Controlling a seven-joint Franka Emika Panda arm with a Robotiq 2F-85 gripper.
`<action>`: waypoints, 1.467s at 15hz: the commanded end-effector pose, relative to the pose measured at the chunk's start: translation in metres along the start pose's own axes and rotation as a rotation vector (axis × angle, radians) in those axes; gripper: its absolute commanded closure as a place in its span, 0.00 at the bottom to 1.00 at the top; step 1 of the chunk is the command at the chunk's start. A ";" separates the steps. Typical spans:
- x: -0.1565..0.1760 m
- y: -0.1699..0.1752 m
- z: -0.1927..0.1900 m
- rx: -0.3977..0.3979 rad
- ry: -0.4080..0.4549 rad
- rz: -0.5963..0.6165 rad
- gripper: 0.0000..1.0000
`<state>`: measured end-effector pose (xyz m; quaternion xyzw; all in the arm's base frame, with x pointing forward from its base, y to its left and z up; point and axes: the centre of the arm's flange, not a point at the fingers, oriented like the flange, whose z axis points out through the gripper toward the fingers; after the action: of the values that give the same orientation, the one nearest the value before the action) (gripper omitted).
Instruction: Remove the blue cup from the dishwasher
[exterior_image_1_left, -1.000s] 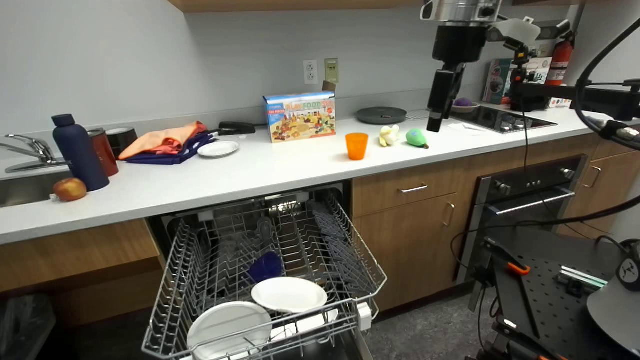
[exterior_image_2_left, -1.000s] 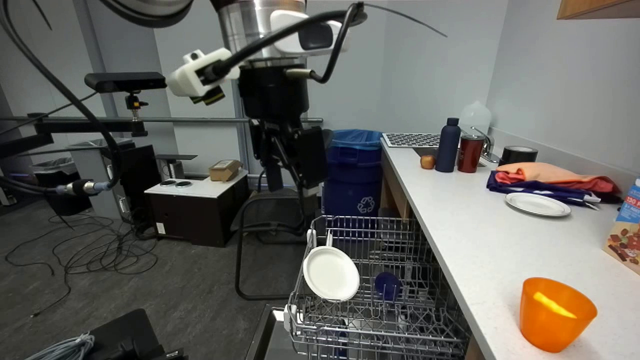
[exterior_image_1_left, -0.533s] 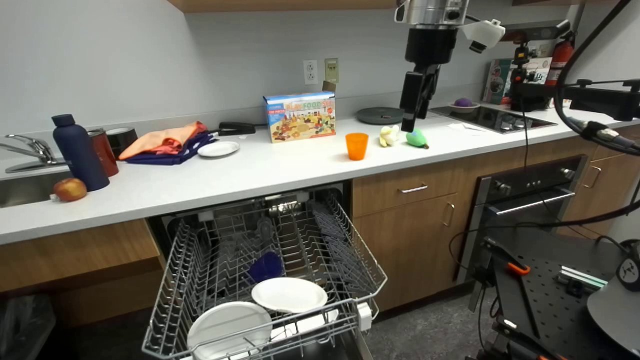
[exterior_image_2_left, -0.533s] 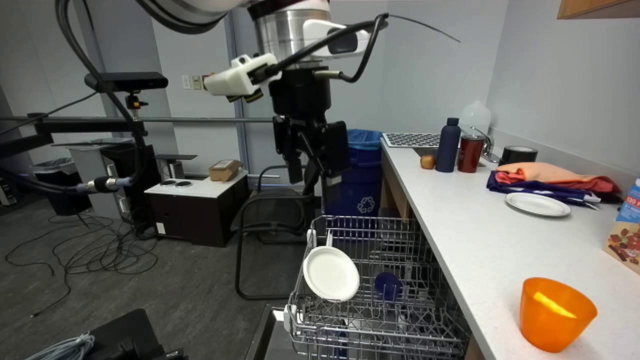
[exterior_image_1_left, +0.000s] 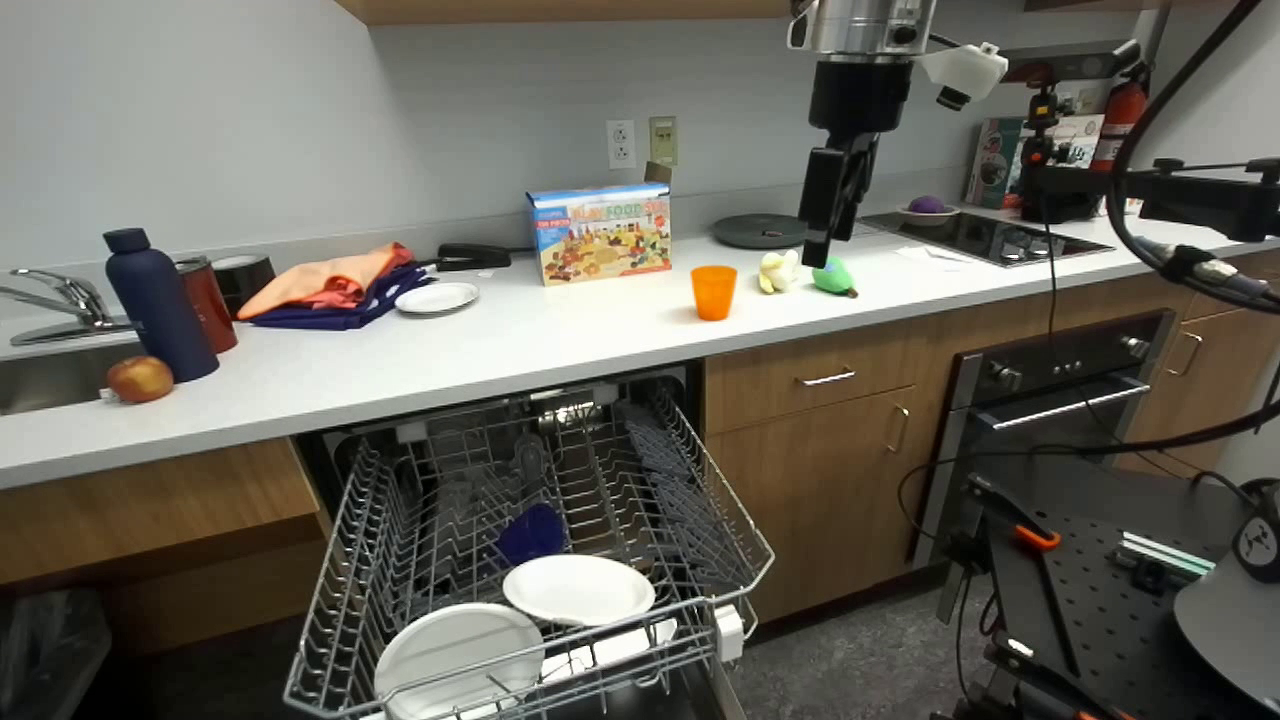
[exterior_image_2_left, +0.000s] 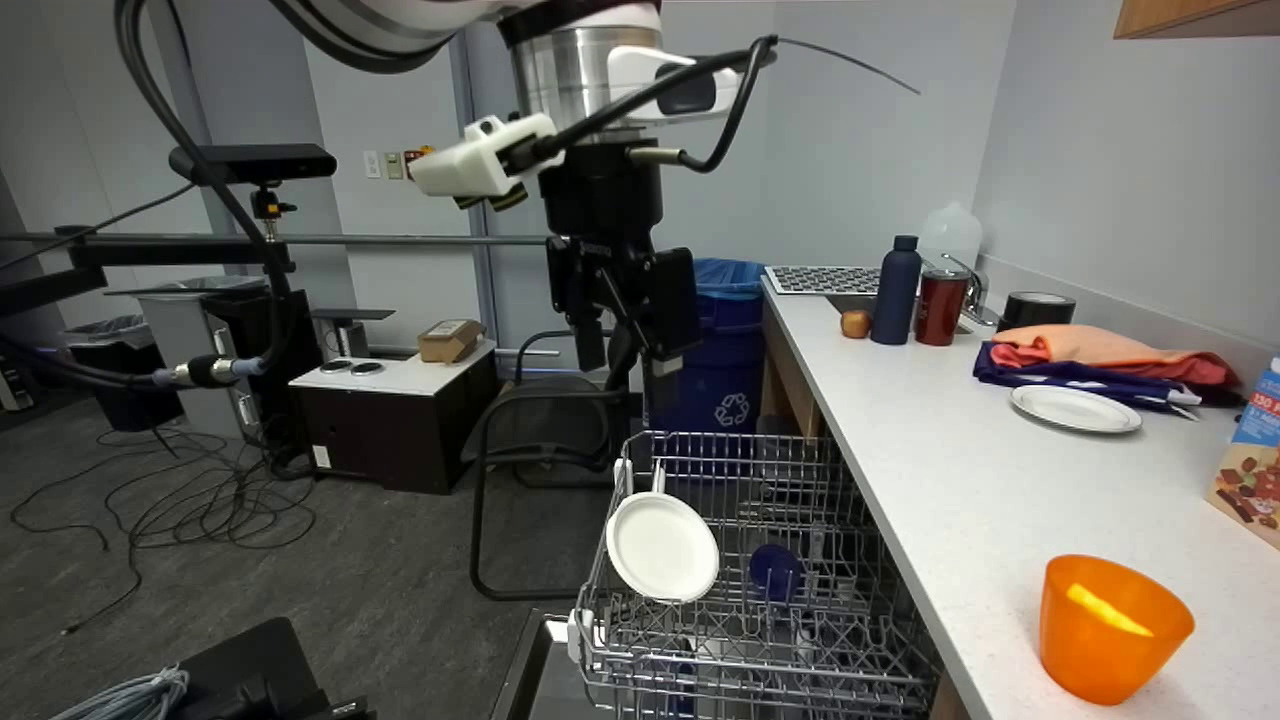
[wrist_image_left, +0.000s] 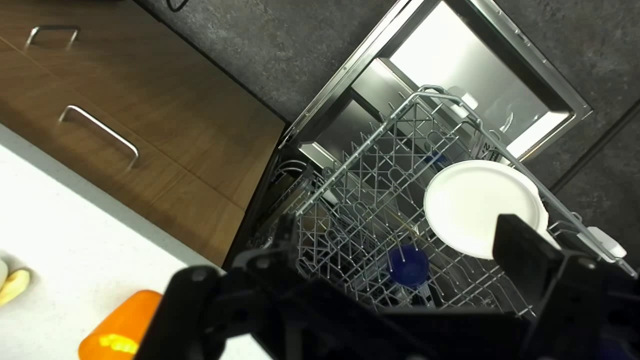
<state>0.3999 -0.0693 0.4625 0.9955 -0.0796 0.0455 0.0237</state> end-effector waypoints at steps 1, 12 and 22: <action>0.017 -0.012 0.009 0.010 0.040 0.024 0.00; 0.118 -0.098 0.045 0.042 0.131 0.231 0.00; 0.165 -0.102 0.077 0.038 0.106 0.262 0.00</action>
<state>0.5858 0.0010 0.3976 0.9731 -0.2066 0.1021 0.0029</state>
